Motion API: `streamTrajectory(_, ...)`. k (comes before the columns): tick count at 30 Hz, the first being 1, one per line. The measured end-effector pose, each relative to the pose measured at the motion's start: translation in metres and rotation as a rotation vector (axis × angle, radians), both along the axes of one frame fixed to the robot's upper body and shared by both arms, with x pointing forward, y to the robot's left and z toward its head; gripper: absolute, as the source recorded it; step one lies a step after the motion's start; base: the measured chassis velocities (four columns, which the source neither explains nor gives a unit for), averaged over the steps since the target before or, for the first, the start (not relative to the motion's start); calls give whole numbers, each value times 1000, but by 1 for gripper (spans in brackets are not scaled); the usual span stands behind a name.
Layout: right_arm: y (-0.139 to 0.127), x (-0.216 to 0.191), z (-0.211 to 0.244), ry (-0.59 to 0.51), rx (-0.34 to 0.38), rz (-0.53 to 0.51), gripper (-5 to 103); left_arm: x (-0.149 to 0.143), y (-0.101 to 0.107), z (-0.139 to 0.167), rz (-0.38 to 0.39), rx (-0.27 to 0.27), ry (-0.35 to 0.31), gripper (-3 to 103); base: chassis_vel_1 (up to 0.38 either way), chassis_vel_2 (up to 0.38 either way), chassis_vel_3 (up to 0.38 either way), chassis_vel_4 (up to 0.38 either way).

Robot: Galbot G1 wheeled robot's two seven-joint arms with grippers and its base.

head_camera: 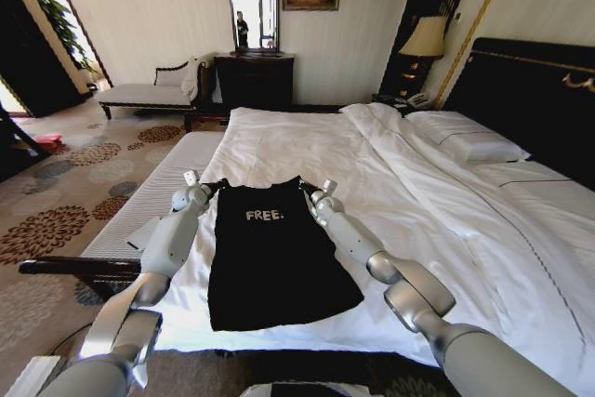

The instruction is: Fold the clothes on the bed.

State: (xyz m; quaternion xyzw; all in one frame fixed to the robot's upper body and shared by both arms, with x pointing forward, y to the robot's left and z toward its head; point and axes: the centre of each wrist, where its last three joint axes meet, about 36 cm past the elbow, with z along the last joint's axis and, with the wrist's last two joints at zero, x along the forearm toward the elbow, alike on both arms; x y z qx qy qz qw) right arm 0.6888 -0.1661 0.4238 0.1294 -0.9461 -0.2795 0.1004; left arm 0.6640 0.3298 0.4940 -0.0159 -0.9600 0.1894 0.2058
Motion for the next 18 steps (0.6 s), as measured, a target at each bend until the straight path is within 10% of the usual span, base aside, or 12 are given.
streamTrajectory(18,-91,-57,58,-228,94,-164,0,-43,9,97,-42,-6,-174,1,0,0,0,0)
